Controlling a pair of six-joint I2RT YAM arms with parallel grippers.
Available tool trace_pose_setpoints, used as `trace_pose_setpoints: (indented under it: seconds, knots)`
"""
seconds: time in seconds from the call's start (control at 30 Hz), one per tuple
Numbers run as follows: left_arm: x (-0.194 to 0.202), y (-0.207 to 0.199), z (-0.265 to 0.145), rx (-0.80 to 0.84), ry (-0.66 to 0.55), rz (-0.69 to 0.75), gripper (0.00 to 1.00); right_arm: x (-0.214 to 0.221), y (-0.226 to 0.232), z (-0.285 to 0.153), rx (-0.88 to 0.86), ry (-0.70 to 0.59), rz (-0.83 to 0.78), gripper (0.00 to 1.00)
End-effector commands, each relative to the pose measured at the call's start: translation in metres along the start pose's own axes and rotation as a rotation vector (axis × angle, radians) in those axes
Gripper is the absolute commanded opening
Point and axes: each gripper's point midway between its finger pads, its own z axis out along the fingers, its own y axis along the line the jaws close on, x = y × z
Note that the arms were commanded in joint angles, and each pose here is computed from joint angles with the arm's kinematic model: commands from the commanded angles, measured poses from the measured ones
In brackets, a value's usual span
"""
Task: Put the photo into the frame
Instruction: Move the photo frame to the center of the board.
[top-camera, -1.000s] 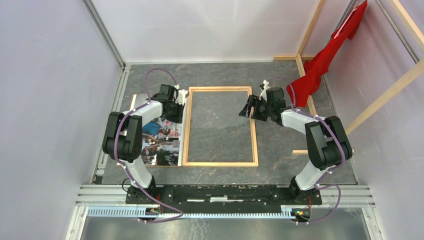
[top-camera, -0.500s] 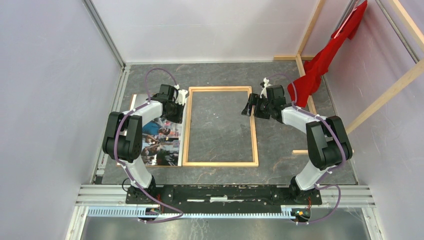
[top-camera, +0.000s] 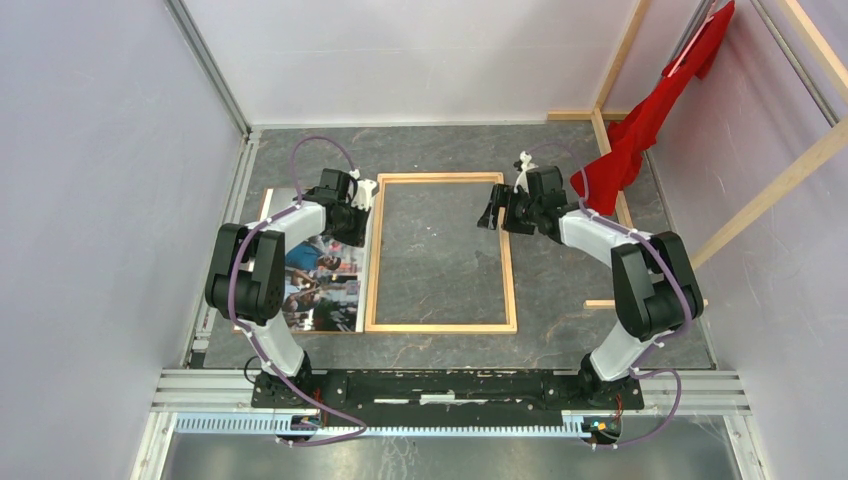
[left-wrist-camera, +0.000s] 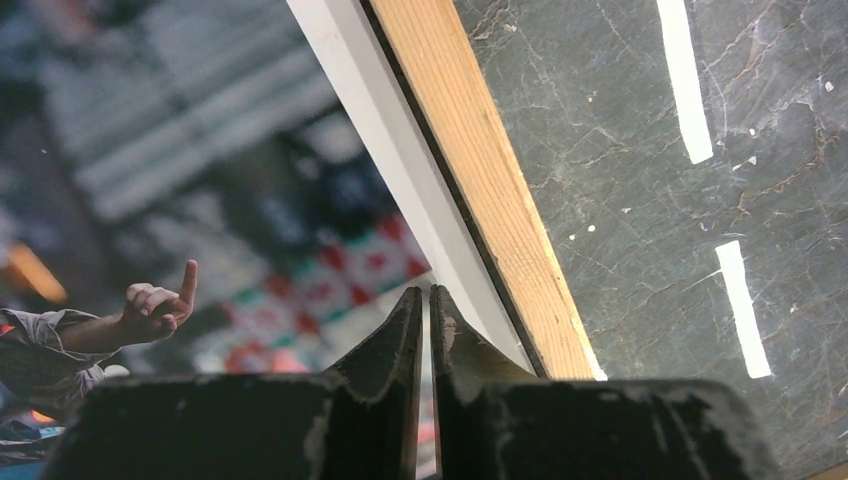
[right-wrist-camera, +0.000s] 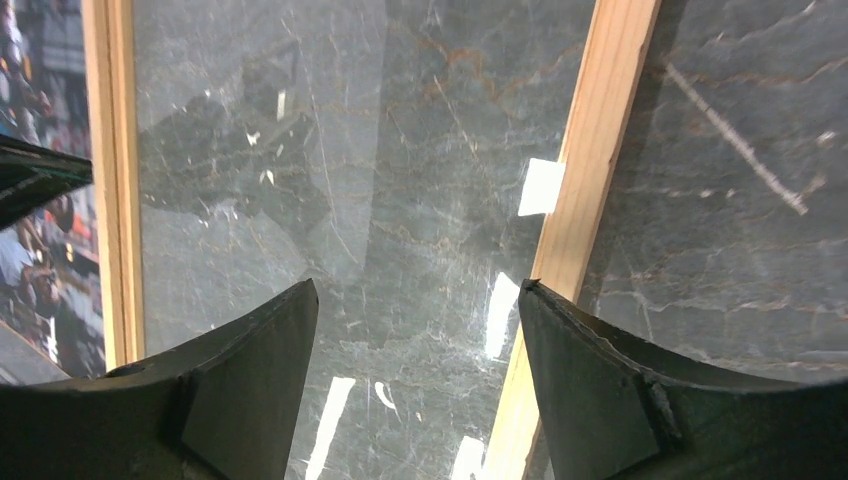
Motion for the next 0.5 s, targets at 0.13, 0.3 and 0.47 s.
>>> trace_pose_setpoints:
  seconds: [0.13,0.3,0.47]
  knots:
    - [-0.003,-0.021,0.01,0.025,-0.005,0.027,0.13,-0.048,0.004,-0.024,0.011,-0.112,-0.02,0.81]
    - [-0.011,-0.033,0.013,0.029,-0.009,0.057,0.13,-0.044,-0.001,-0.029,0.031,-0.108,-0.023,0.83]
    - [-0.021,-0.03,0.009,0.009,-0.02,0.072,0.13,-0.043,0.017,-0.029,0.032,-0.118,-0.056,0.83]
